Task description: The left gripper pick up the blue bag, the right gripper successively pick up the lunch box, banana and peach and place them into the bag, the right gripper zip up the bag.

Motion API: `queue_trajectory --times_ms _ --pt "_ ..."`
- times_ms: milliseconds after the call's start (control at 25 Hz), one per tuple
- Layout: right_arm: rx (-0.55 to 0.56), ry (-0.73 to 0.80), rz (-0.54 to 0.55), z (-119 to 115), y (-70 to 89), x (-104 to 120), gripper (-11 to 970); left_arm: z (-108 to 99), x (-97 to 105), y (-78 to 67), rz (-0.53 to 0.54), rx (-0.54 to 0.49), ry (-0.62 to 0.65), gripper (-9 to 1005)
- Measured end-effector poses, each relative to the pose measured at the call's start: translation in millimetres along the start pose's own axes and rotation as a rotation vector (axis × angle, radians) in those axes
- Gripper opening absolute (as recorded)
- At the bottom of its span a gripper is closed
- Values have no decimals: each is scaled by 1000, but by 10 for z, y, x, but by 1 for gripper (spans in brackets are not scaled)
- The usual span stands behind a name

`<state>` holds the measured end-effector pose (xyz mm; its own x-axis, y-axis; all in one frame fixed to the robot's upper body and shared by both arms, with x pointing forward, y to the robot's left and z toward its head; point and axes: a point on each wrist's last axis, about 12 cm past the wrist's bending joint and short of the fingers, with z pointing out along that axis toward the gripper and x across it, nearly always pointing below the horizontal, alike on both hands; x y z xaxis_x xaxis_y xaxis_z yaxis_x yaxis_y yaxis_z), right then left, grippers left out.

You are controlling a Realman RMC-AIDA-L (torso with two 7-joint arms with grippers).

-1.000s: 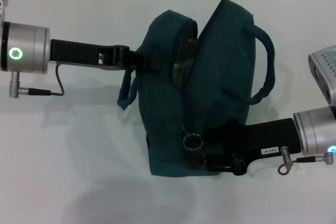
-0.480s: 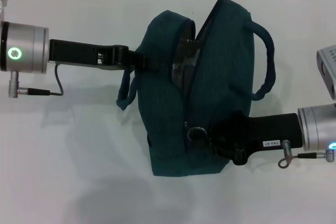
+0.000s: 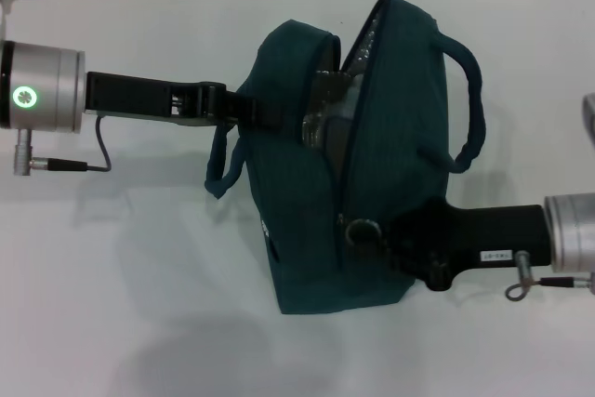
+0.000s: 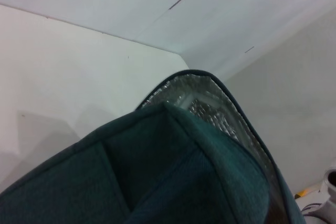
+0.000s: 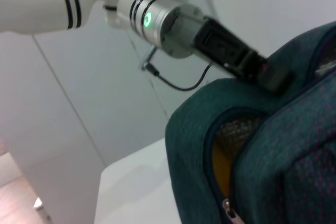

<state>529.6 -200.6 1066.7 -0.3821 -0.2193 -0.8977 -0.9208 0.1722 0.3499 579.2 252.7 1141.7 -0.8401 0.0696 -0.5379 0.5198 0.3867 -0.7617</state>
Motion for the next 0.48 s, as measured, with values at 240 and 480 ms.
queue_trajectory --times_ms 240,480 --pt "11 -87 -25 -164 50 -4 18 7 4 0 -1 1 1 38" --pt "8 -97 -35 -175 59 -10 17 11 10 -1 -2 2 3 38"
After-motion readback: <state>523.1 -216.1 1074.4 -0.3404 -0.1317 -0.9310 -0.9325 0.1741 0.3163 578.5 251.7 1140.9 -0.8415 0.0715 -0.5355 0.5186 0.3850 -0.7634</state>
